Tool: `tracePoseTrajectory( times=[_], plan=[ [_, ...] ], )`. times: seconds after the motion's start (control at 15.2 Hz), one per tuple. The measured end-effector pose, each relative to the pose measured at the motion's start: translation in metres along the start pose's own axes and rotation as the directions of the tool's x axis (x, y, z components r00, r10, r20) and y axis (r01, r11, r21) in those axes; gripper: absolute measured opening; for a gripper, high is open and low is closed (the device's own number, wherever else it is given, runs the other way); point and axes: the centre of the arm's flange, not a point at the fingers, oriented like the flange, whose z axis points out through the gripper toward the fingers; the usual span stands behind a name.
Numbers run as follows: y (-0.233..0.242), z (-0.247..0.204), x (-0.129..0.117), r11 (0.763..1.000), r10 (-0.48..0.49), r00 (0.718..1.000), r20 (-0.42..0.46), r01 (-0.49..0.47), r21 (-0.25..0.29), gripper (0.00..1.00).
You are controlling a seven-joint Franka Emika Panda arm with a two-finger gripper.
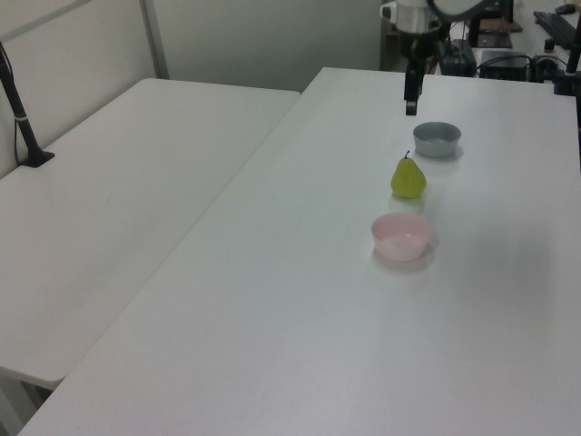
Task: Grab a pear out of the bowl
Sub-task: 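Open the gripper, release the pear, and raise the gripper away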
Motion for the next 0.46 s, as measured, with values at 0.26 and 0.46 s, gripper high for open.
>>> tracePoseTrajectory(
  times=[0.26,0.46],
  plan=[
    [0.000,-0.031,-0.018,0.994,0.106,0.993,0.043,-0.106,0.006,1.00],
    [0.001,-0.042,-0.021,0.978,0.208,0.977,0.039,-0.208,0.002,1.00]
  ],
)
